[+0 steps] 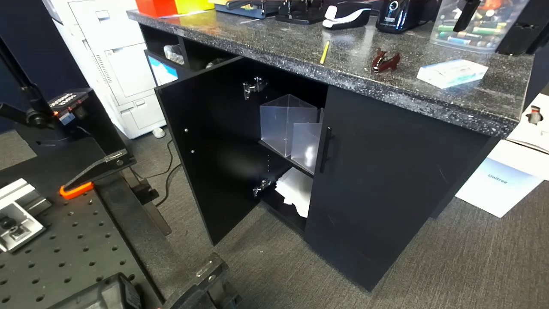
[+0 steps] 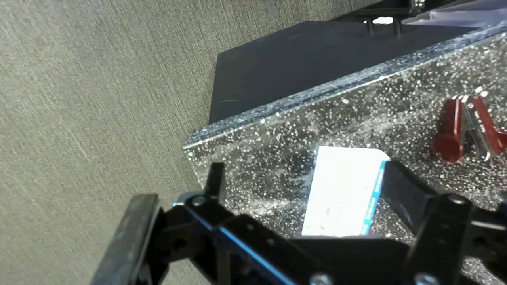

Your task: Pick the blue and white box and put it on the left side of the counter

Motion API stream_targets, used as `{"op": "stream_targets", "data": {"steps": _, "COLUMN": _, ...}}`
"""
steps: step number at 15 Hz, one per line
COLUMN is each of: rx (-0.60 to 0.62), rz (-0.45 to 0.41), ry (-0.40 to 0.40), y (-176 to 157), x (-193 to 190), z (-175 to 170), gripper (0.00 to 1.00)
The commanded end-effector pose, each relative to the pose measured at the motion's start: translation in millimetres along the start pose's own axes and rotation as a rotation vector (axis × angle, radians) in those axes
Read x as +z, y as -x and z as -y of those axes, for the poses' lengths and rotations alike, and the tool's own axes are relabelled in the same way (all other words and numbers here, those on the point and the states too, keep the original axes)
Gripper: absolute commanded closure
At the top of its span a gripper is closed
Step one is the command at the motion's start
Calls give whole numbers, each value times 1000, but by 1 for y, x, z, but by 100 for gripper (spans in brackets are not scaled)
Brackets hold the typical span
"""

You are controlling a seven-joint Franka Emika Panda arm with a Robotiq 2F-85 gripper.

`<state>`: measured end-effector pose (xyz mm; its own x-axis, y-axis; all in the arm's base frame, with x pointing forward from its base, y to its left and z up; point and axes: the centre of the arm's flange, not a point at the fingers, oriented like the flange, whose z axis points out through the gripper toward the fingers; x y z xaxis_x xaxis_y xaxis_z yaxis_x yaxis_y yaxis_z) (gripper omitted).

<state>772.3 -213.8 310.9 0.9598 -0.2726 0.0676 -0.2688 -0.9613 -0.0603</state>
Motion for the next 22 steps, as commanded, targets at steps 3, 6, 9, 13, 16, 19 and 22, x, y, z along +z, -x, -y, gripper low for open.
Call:
{"op": "stream_targets", "data": {"steps": 3, "rx": 69, "rz": -62, "ry": -55, "y": -82, "x": 16, "z": 31, "gripper": 0}}
{"op": "stream_targets", "data": {"steps": 6, "rx": 85, "rz": -57, "ry": -69, "y": -85, "x": 36, "z": 43, "gripper": 0}}
{"op": "stream_targets", "data": {"steps": 9, "rx": 87, "rz": -56, "ry": -78, "y": -84, "x": 59, "z": 50, "gripper": 0}}
{"op": "stream_targets", "data": {"steps": 13, "rx": 66, "rz": -90, "ry": -78, "y": -86, "x": 80, "z": 53, "gripper": 0}}
{"op": "stream_targets", "data": {"steps": 16, "rx": 63, "rz": -127, "ry": -78, "y": -89, "x": 87, "z": 54, "gripper": 0}}
{"op": "stream_targets", "data": {"steps": 19, "rx": 43, "rz": -120, "ry": -93, "y": -90, "x": 92, "z": 54, "gripper": 26}}
{"op": "stream_targets", "data": {"steps": 22, "rx": 35, "rz": -107, "ry": -82, "y": -90, "x": 92, "z": 55, "gripper": 51}}
